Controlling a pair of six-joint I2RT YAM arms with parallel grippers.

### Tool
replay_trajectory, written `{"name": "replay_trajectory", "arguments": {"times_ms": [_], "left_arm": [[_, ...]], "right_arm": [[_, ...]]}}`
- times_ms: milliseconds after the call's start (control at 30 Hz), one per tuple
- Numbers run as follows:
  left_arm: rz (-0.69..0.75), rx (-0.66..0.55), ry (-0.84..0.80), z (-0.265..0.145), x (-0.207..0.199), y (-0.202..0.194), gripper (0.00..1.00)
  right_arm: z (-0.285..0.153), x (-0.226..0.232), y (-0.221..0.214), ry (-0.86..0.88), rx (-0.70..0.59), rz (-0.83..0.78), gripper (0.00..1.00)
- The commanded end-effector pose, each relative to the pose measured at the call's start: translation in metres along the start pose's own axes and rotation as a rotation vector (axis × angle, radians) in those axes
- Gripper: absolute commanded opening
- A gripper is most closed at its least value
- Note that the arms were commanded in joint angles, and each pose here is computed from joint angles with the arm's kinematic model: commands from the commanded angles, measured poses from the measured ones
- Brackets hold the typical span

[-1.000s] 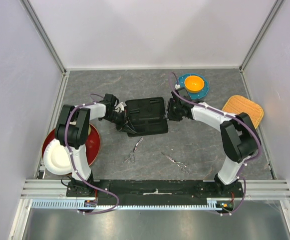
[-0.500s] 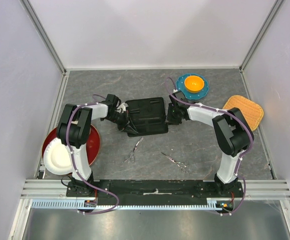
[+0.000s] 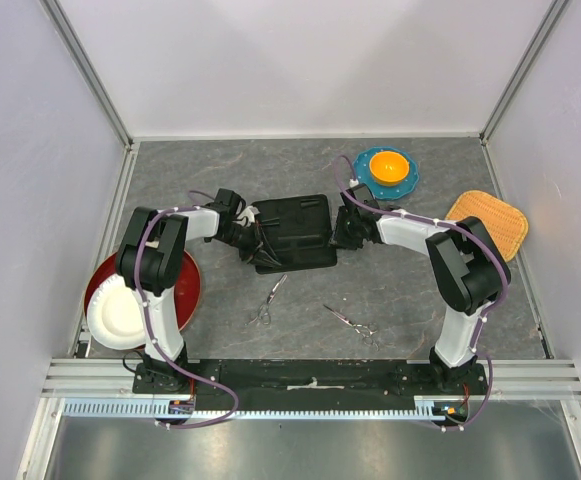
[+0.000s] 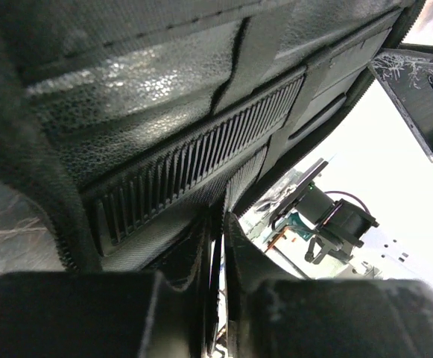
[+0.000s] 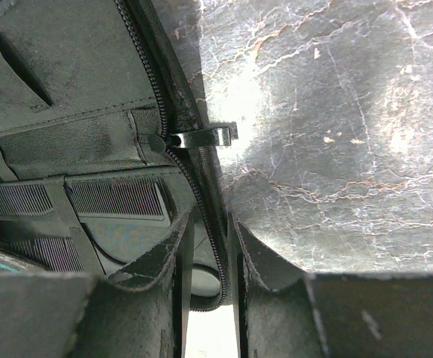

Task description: Sort the hair-cutting tools

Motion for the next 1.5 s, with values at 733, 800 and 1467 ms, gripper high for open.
{"name": "replay_trajectory", "arguments": {"times_ms": [733,800,1467], "left_arm": [[0.058,-0.082,0.396,-0.037,0.019,-0.022,0.98],[0.073,-0.107,0.433,-0.046,0.015,-0.019,0.98],[0.258,-0.294,0.403,-0.093,-0.035,-0.003,0.85]], "right_arm": [[0.012,-0.016,-0.012,-0.069,0.032,0.012,0.38],[0.012,-0.017,-0.012,-0.072,0.030,0.008,0.38],[-0.033,0.013,0.011,0.030,-0.049,-0.114,0.43]]}}
Point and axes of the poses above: each gripper's point midway between its finger pads, its own z axis out along the fingers, its own x axis along the line the jaws close on, y = z × x, the point moved 6 cm from there along -z, back along the fingers, and after that the axes turned 12 degrees about z, right-handed, at the moved point
